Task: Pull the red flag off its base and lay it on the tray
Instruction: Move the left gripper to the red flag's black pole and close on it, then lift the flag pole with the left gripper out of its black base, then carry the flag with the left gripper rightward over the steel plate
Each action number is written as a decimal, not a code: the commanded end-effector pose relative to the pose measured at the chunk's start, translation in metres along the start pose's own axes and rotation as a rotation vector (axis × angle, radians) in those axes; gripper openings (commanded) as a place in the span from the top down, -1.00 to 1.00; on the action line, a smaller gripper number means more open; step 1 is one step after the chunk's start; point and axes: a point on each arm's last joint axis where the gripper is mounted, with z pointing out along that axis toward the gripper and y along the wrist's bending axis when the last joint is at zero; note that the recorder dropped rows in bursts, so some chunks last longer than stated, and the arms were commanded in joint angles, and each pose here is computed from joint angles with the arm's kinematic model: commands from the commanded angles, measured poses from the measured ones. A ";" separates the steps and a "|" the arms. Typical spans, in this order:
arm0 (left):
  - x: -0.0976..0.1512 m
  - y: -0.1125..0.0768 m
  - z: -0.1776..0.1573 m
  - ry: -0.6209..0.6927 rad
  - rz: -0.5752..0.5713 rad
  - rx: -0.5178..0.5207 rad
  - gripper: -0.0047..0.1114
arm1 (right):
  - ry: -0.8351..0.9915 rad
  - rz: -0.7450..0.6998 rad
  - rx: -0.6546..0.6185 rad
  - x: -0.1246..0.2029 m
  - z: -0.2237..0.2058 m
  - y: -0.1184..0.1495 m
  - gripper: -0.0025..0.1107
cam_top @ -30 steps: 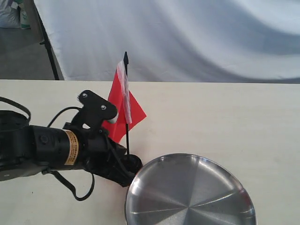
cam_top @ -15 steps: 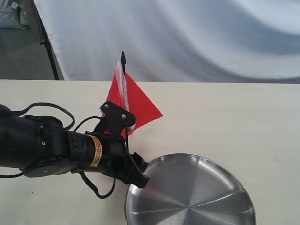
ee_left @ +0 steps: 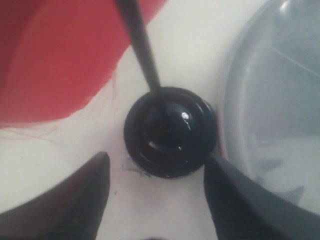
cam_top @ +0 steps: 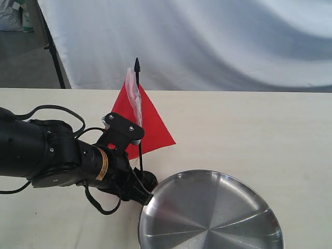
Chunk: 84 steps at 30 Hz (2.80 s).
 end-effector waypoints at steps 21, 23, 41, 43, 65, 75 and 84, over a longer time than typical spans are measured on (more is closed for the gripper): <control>-0.016 -0.005 0.038 -0.011 0.076 0.020 0.68 | -0.010 -0.004 0.002 -0.001 -0.001 0.000 0.96; -0.016 -0.005 0.037 -0.011 0.101 0.015 0.92 | -0.010 -0.004 0.002 -0.001 -0.001 0.000 0.96; -0.047 0.000 -0.020 -0.168 0.108 -0.016 0.92 | -0.013 -0.004 0.002 -0.002 -0.001 0.000 0.96; -0.048 0.000 -0.022 -0.171 0.083 -0.010 0.92 | -0.013 -0.004 0.002 -0.002 -0.001 0.000 0.96; -0.042 -0.099 -0.038 -0.211 -0.007 0.266 0.92 | -0.014 -0.004 0.002 -0.002 -0.001 0.000 0.96; -0.039 -0.109 -0.039 -0.176 -0.153 0.308 0.92 | -0.014 -0.004 0.002 -0.002 -0.001 0.000 0.96; -0.017 -0.119 0.004 -0.040 -0.357 0.300 0.92 | -0.014 -0.004 0.002 -0.002 -0.001 0.000 0.96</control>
